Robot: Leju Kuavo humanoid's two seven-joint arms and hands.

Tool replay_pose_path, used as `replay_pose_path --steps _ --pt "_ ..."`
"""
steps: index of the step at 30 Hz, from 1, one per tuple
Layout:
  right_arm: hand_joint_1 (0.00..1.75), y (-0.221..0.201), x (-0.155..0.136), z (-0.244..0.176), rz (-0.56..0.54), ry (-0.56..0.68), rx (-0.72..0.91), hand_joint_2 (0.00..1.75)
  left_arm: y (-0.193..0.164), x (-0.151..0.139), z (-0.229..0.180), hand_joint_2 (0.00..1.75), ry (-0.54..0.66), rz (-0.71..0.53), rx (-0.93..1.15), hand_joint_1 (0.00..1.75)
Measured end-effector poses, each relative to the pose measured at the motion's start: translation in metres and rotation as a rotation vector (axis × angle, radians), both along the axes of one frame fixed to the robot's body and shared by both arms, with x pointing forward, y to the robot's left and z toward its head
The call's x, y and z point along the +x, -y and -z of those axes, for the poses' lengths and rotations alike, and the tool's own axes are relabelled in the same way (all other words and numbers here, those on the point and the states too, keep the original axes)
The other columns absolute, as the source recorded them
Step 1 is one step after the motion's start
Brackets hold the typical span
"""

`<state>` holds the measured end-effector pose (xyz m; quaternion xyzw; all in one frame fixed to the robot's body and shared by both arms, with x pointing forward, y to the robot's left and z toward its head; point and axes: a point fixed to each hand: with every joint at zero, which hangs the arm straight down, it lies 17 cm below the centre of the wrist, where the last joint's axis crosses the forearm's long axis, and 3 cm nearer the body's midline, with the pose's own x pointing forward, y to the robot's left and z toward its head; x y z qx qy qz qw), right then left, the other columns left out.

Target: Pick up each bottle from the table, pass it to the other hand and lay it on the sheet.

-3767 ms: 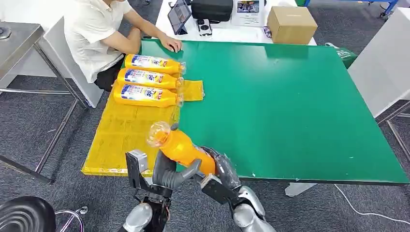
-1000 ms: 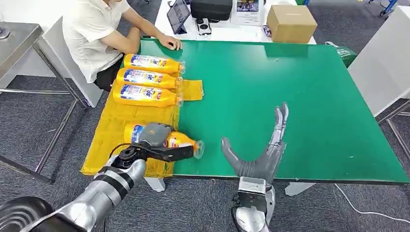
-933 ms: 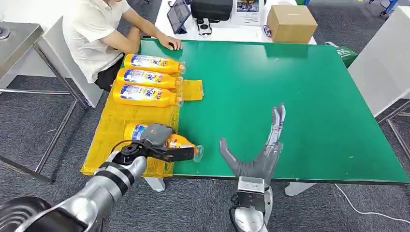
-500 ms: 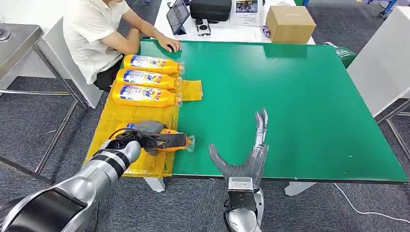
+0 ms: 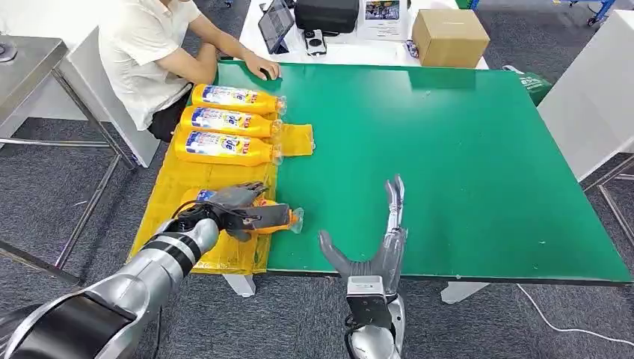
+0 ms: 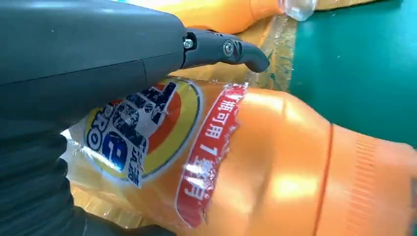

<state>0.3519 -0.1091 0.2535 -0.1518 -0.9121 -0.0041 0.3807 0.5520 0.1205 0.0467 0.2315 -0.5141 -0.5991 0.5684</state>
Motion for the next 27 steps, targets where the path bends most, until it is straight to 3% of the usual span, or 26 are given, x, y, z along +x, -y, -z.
replay_pose_path --steps 2,3,9,15,18,27 --pt "0.0 0.001 -0.001 0.002 0.002 -0.003 -0.006 1.75 0.008 -0.001 -0.006 1.75 0.05 0.013 -0.042 0.0" --pt "0.0 0.001 -0.001 0.003 0.003 -0.007 -0.006 0.0 0.014 -0.002 -0.01 1.75 0.076 0.019 -0.065 0.0" --pt "0.0 0.005 -0.002 0.01 0.0 -0.022 -0.003 0.0 0.048 -0.027 -0.048 1.75 0.252 0.004 -0.376 0.0" --pt "0.0 0.008 -0.007 0.016 0.008 -0.038 -0.009 0.0 0.029 -0.062 -0.056 1.75 0.363 -0.175 -0.633 0.0" --pt "0.0 0.007 -0.009 0.019 0.008 -0.045 -0.014 0.0 0.02 -0.074 -0.053 1.75 0.388 -0.236 -0.676 0.0" --pt "0.0 0.007 -0.011 0.02 0.013 -0.043 -0.026 0.0 0.014 -0.087 -0.055 1.75 0.431 -0.259 -0.682 0.0"
